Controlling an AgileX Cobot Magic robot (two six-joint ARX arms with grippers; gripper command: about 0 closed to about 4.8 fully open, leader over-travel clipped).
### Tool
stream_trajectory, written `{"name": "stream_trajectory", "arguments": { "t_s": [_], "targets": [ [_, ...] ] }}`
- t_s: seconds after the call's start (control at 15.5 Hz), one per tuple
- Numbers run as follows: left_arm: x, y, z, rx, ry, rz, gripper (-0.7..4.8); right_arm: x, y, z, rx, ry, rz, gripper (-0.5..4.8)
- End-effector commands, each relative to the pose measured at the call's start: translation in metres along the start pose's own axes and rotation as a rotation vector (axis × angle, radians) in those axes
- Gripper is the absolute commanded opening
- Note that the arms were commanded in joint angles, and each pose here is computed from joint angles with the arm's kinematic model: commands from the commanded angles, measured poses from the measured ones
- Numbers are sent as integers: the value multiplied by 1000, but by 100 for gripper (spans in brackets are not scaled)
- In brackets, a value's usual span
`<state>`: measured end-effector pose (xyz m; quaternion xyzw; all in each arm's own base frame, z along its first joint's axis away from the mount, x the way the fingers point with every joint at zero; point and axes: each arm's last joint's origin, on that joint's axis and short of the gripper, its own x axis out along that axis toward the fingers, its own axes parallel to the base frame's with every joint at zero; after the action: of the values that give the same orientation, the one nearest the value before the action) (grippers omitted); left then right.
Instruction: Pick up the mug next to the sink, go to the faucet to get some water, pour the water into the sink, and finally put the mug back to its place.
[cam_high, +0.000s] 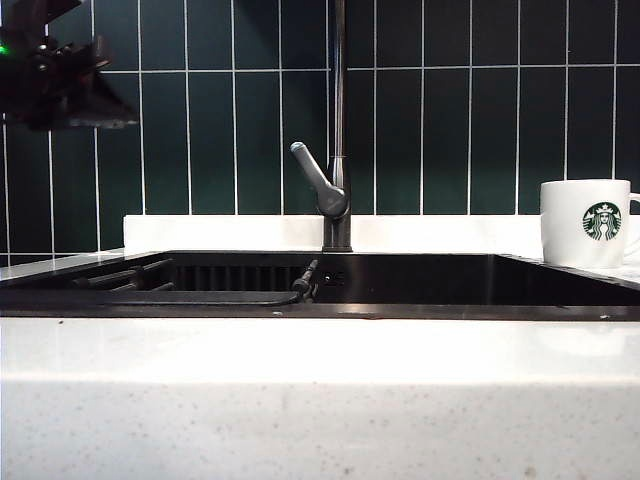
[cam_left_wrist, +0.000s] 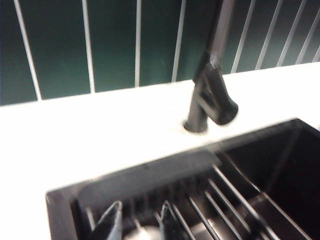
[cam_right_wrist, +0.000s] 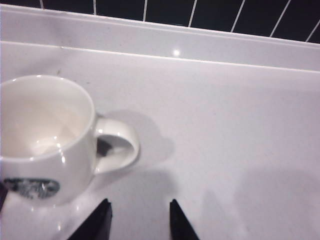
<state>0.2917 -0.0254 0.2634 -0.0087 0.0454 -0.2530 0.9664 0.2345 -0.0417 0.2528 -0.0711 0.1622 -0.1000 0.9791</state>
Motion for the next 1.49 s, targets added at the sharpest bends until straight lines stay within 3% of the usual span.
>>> {"name": "stream_trajectory", "arguments": {
  "t_s": [0.06, 0.32, 0.71, 0.84, 1.49],
  "targets": [
    [19, 9, 12, 11, -27, -32, 122, 22, -5, -4, 16, -45, 32, 181],
    [47, 15, 15, 7, -23, -93, 122, 50, -14, -24, 37, -15, 65, 181],
    [70, 10, -3, -13, 12, -216, 122, 68, -17, -37, 46, -48, 186, 183],
    [72, 11, -6, -17, 16, -214, 122, 73, -16, -40, 45, -55, 203, 204],
    [73, 11, -7, -17, 15, -215, 121, 99, -16, -47, 57, -155, 188, 203]
  ]
}}
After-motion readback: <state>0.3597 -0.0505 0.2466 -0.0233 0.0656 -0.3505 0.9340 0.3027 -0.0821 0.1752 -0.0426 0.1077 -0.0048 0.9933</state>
